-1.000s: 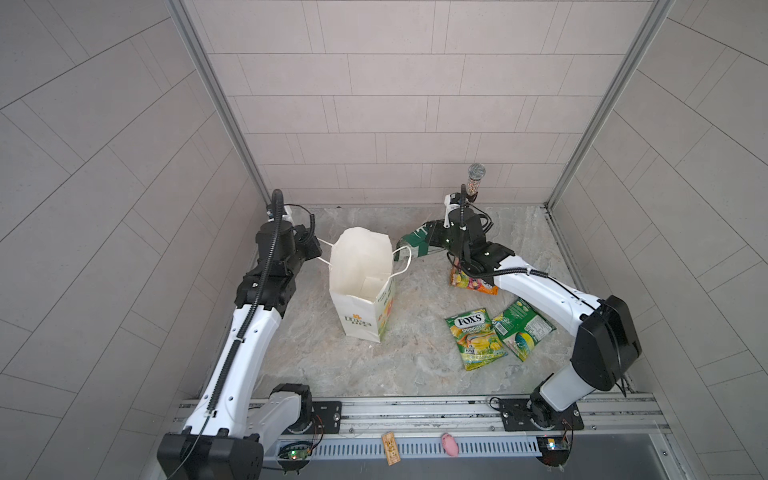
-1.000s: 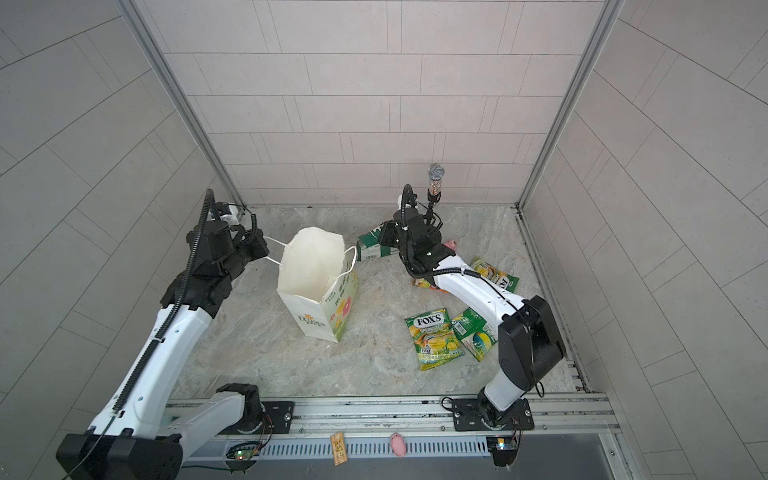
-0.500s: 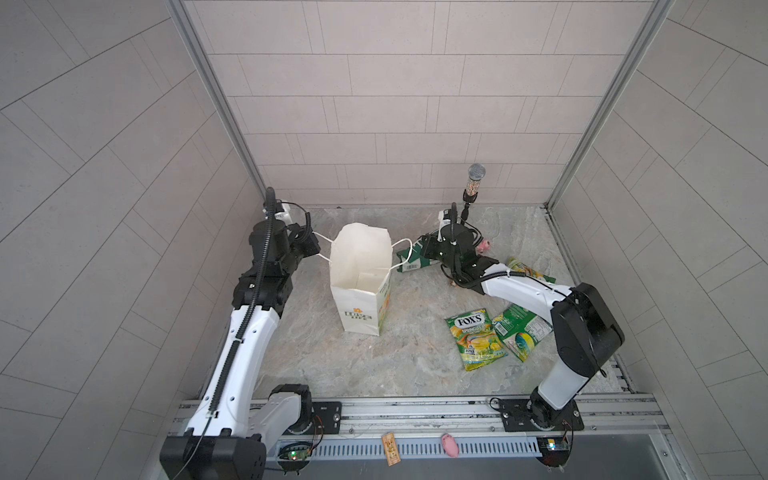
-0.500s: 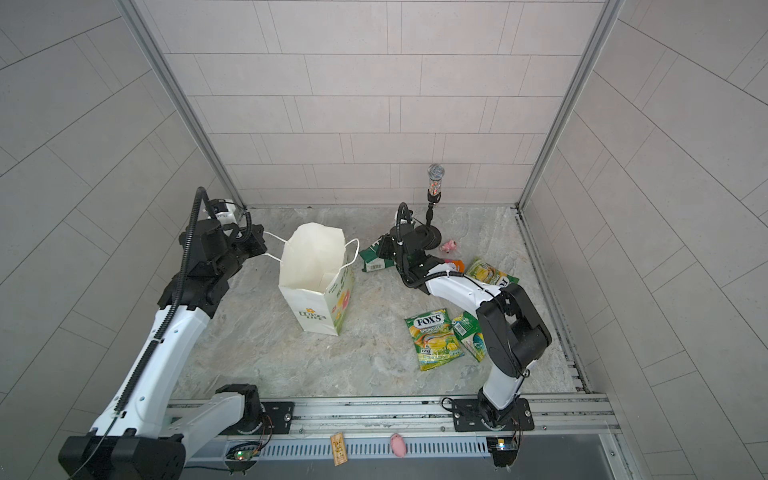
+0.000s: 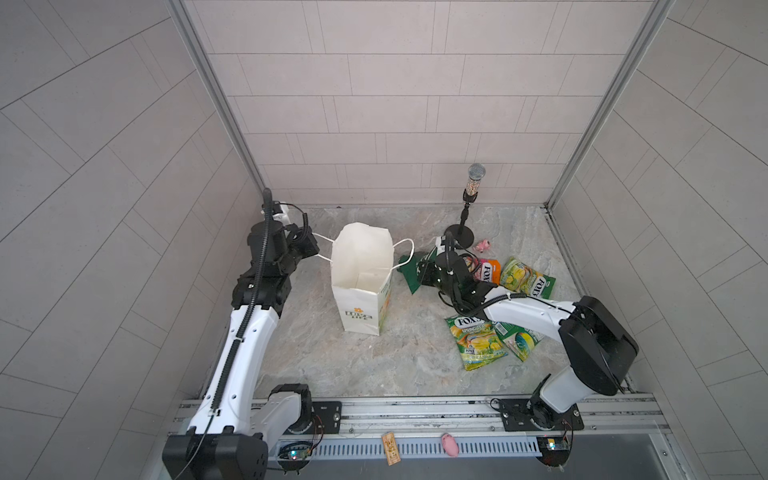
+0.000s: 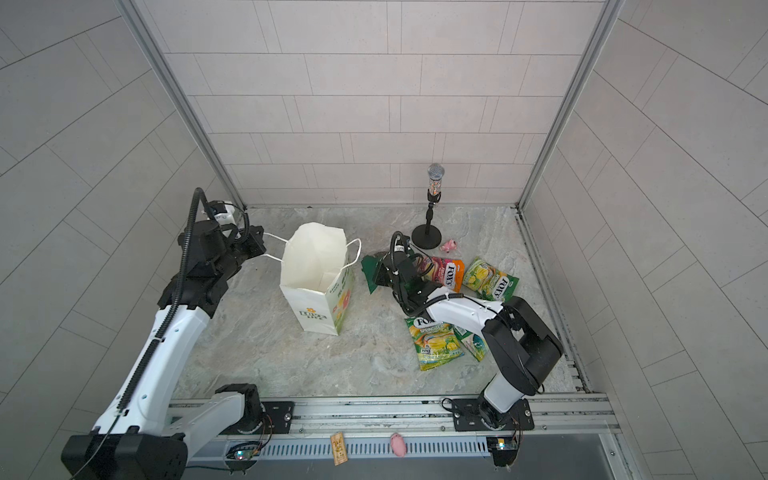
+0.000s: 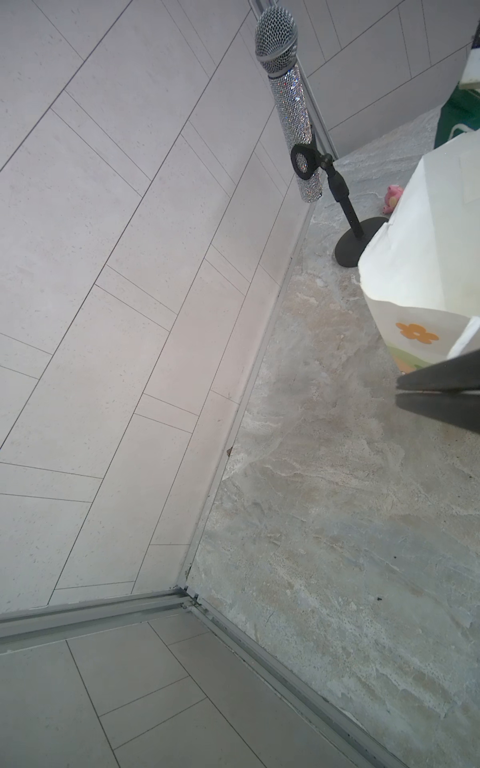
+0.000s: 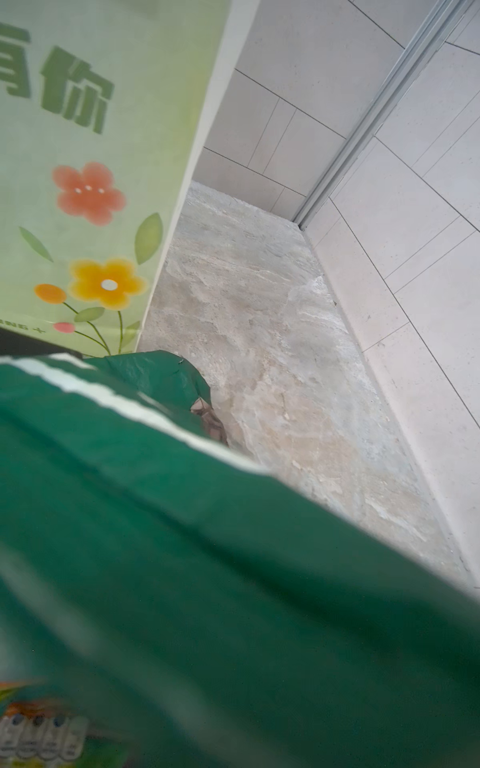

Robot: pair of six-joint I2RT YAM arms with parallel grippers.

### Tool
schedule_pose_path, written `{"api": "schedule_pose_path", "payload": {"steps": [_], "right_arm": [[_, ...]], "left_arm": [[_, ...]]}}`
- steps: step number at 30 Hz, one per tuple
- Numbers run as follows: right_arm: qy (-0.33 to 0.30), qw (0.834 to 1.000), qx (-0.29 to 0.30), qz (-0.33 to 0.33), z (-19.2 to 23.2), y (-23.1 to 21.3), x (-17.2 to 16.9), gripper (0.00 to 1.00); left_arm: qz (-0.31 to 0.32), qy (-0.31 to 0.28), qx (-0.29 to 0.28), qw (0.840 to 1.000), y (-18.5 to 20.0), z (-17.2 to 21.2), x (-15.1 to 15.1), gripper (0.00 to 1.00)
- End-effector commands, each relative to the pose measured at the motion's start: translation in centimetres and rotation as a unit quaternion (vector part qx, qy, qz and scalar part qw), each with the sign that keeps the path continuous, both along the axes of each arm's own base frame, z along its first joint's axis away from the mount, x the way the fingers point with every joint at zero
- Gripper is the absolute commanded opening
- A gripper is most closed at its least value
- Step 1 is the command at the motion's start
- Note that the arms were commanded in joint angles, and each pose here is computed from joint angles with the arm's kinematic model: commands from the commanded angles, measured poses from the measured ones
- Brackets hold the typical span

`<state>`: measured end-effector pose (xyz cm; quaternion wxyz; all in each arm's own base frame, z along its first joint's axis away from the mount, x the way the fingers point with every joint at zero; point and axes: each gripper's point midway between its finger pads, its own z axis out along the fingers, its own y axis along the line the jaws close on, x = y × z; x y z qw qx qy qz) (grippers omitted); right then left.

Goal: Take the snacks out of the paper bag
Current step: 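Lower the crisps bag beside the paper bag with the right while the left draws back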

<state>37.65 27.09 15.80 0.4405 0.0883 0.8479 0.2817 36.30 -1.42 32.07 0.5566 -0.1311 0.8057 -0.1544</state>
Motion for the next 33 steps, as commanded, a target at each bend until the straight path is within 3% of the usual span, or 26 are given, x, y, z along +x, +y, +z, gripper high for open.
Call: {"api": "schedule_pose_path", "payload": {"steps": [1,14,26,33], "right_arm": [[0.02,0.999,0.028,-0.029,-0.5,-0.6,-1.5,0.0],[0.066,0.997,0.021,0.032,-4.1,3.0,-6.2,0.0],[0.093,0.994,0.005,0.05,-7.4,3.3,-10.3,0.0],[0.103,0.993,-0.001,0.058,-8.4,3.5,-11.5,0.06]], "left_arm": [[-0.003,-0.013,-0.009,1.0,0.0,0.4,0.3,0.0],[-0.002,-0.013,-0.014,1.0,0.1,0.3,0.4,0.0],[-0.004,-0.012,-0.015,1.0,0.1,0.2,0.4,0.0],[-0.003,-0.012,-0.016,1.0,0.2,0.2,0.4,0.0]]}}
